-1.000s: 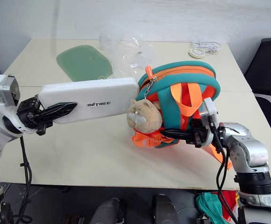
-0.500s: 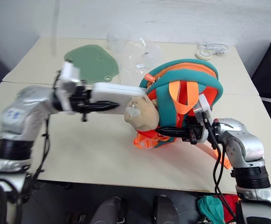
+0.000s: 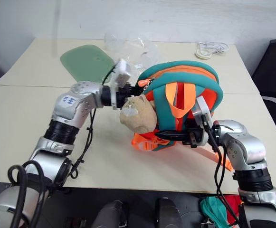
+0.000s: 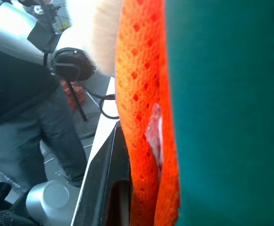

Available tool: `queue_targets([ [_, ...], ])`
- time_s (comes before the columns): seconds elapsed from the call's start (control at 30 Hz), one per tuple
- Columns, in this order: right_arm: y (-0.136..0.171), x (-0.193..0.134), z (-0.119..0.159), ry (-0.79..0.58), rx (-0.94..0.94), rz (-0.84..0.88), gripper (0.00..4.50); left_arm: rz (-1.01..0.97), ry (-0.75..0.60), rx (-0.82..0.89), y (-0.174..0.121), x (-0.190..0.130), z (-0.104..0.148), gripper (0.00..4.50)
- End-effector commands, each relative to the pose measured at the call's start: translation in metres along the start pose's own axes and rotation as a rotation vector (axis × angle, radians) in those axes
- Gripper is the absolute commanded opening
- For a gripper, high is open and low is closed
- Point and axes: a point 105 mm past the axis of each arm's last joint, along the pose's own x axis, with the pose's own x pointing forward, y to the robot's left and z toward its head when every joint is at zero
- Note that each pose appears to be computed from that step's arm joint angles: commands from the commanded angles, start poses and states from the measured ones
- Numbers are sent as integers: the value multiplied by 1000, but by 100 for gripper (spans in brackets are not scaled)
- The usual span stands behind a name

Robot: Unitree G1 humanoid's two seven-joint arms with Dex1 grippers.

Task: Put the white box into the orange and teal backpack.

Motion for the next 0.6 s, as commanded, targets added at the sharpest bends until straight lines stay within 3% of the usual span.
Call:
queue_targets([
  [0.03,3,-4,7,-18,-32,-19,60,-12,-51,140,-12,-51,26,371],
  [0.2,0,-5,5,-22,-27,-39,60,-112,33,122,-38,-92,17,371],
  [0.5,-5,0,2,-21,-13,-31,60,-144,-134,173,-53,-36,32,371],
  [0.6,-7,1,2,-21,-16,-30,60,-107,-98,183,-50,-22,20,371],
])
